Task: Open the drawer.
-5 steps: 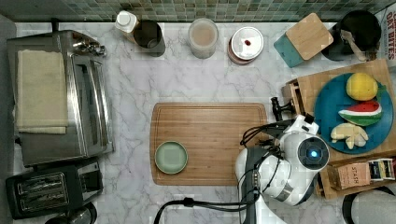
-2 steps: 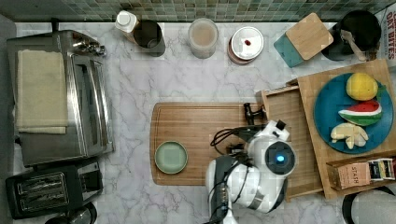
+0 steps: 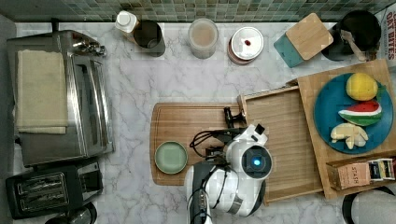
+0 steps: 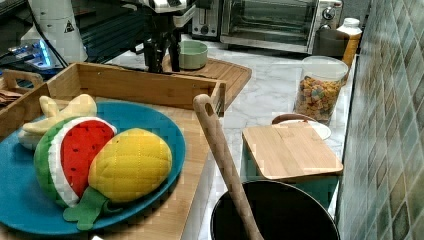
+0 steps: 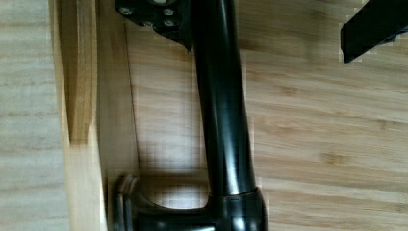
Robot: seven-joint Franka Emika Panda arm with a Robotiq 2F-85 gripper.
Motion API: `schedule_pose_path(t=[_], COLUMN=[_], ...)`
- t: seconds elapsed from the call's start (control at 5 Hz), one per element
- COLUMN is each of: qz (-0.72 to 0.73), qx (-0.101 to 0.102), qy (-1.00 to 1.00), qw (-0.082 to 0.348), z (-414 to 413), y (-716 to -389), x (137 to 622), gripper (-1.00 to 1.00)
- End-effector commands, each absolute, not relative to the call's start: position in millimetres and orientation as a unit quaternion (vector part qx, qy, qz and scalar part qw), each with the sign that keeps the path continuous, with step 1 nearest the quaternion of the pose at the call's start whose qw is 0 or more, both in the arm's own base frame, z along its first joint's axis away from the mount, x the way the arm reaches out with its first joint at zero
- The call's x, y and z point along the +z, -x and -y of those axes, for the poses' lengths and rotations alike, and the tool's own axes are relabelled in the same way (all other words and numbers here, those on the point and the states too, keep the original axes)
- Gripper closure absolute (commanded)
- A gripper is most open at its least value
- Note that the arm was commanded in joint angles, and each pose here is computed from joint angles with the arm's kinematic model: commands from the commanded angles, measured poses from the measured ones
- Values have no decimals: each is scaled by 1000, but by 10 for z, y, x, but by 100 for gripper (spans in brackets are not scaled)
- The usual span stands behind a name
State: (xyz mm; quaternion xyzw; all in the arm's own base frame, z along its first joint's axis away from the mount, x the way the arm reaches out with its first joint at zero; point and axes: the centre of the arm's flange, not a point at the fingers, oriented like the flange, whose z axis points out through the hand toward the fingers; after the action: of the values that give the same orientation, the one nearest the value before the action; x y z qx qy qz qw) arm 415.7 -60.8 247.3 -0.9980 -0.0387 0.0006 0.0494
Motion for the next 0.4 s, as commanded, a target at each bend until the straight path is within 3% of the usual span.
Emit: schedule_pose_path(t=[0.2,0.4], qz=[51,39], qx=[27,26], qy=[997,997], qw=[58,54], z=[-779,-967], y=[-3907,-3875], x=[2418,2491], gripper=[-100,-100])
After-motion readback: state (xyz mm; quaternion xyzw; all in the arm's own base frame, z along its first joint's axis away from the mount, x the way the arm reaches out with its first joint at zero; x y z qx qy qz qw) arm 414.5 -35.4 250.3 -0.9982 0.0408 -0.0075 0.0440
